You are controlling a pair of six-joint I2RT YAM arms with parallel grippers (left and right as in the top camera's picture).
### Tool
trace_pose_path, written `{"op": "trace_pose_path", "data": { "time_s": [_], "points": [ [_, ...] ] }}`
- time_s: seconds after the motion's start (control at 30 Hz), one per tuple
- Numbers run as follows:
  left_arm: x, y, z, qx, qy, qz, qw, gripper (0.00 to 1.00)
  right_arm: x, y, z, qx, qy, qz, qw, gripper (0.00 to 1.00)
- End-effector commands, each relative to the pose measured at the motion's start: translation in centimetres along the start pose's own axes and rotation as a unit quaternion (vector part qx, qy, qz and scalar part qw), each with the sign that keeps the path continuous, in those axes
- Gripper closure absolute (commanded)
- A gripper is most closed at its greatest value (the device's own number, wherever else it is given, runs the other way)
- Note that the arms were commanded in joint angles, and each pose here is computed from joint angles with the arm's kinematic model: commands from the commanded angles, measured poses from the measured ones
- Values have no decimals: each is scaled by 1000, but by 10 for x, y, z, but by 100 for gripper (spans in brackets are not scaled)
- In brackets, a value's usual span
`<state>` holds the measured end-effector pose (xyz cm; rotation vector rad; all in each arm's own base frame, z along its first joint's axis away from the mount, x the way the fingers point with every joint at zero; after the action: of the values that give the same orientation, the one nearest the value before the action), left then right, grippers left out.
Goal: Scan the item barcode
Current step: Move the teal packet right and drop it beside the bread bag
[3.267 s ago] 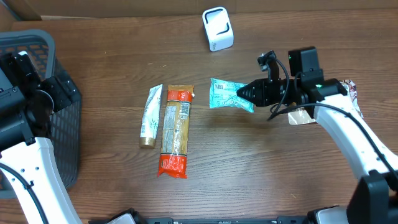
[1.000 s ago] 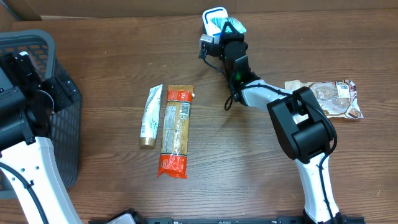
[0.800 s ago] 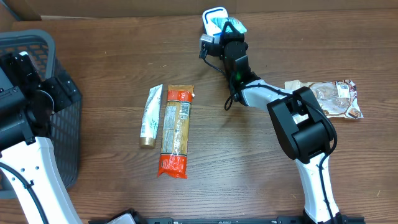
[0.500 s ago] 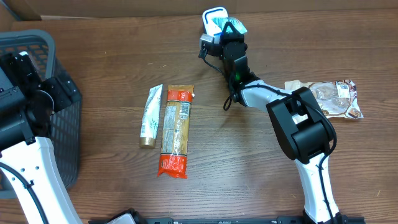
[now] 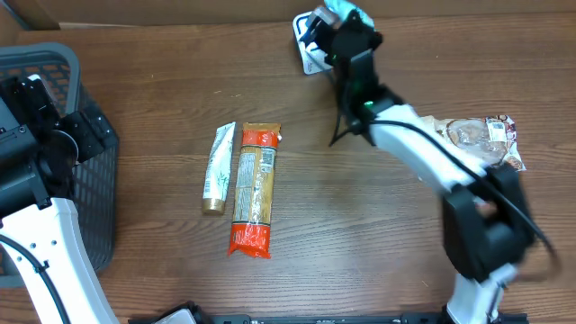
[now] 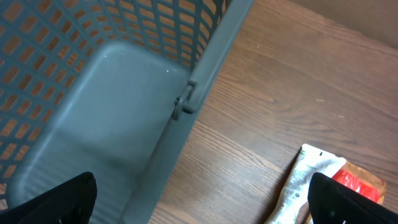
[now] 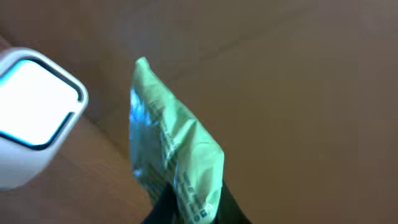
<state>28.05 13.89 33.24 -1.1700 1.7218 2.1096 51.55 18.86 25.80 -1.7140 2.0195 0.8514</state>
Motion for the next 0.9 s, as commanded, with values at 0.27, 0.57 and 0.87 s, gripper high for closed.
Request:
{"op": "trace_pose_path", "data": {
  "time_s": [0.27, 0.57, 0.87],
  "points": [
    [-1, 0, 0, 3, -12, -1, 1000, 0, 5, 138, -79, -238, -532, 103, 806, 96],
    [-1, 0, 0, 3, -12, -1, 1000, 0, 164, 138, -90, -81, -670, 350, 649, 96],
    [-1, 0, 0, 3, -12, -1, 1000, 0, 280, 124, -48, -14, -702, 394, 593, 96]
  ]
}}
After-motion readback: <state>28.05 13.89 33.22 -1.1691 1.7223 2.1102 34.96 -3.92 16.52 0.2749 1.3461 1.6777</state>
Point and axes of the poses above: each gripper's point midway between its finger pads, its own y axis back along the fingers, its own z axis along the line the jaws close on, x = y × z, the point moved 4 cm from there along y, back along the fingers, and after that the axes turned 5 degrees about -y, right-handed, at the moved point
